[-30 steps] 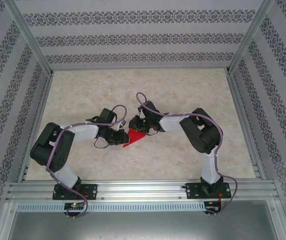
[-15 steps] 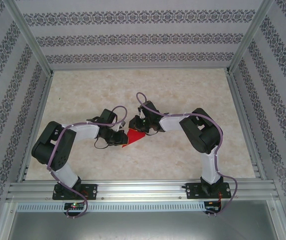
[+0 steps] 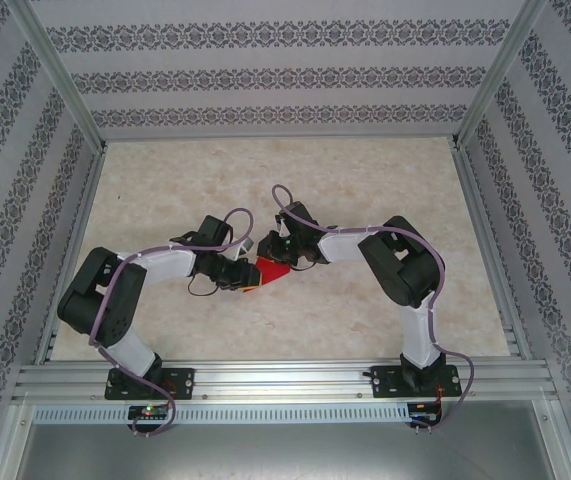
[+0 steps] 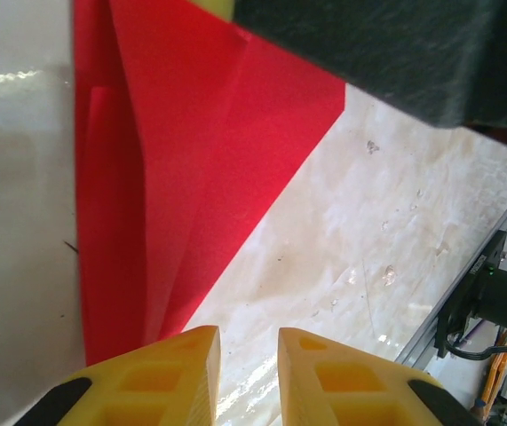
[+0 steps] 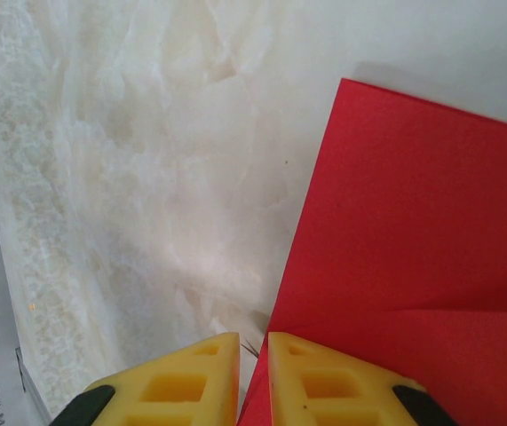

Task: Fold a paper plane with a square sheet of paper (pick it up from the middle)
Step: Fourth fold the wing at the center of the table.

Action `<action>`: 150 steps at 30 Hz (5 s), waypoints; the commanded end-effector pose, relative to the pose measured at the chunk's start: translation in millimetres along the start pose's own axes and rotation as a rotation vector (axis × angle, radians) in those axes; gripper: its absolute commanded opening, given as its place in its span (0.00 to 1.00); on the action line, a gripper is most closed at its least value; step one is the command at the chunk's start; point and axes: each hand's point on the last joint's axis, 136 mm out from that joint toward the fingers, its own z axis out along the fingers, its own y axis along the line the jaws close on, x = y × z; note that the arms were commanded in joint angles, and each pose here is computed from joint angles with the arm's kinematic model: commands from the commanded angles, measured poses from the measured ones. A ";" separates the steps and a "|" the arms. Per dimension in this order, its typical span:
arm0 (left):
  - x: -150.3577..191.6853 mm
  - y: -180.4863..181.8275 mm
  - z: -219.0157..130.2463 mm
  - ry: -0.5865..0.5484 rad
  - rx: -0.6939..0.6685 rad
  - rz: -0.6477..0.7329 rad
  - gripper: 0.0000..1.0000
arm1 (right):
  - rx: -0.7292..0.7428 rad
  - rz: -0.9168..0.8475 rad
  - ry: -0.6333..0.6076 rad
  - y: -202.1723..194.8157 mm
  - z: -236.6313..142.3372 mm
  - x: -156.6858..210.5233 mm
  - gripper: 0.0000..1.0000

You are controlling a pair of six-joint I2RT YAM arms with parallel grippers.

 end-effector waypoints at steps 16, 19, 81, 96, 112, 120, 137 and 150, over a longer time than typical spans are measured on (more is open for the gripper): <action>1.9 31.2 0.7 -0.006 -0.185 0.009 0.17 | 0.157 0.038 0.073 -51.8 15.5 28.0 0.18; 3.4 34.1 1.7 0.000 -0.196 0.004 0.16 | 0.155 0.037 0.071 -50.8 16.0 27.3 0.18; 18.2 85.5 21.5 -0.024 -0.309 -0.164 0.00 | 0.025 -0.029 -0.061 6.3 -31.8 -14.4 0.18; 11.4 77.1 21.5 -0.026 -0.283 -0.150 0.00 | 0.040 -0.005 -0.011 -4.5 -5.6 22.1 0.14; 28.3 91.3 20.7 0.006 -0.328 -0.149 0.00 | 0.121 0.066 -0.068 -55.3 -8.4 -1.0 0.14; 31.4 93.3 21.6 0.015 -0.329 -0.143 0.00 | 0.137 0.072 -0.093 -64.7 -21.7 -25.4 0.14; 32.9 94.1 22.5 0.022 -0.327 -0.136 0.00 | 0.244 0.153 -0.150 -101.9 -44.2 -64.5 0.15; 33.6 89.1 26.5 0.040 -0.290 -0.130 0.00 | 0.197 0.117 -0.188 -81.3 -67.6 -94.8 0.16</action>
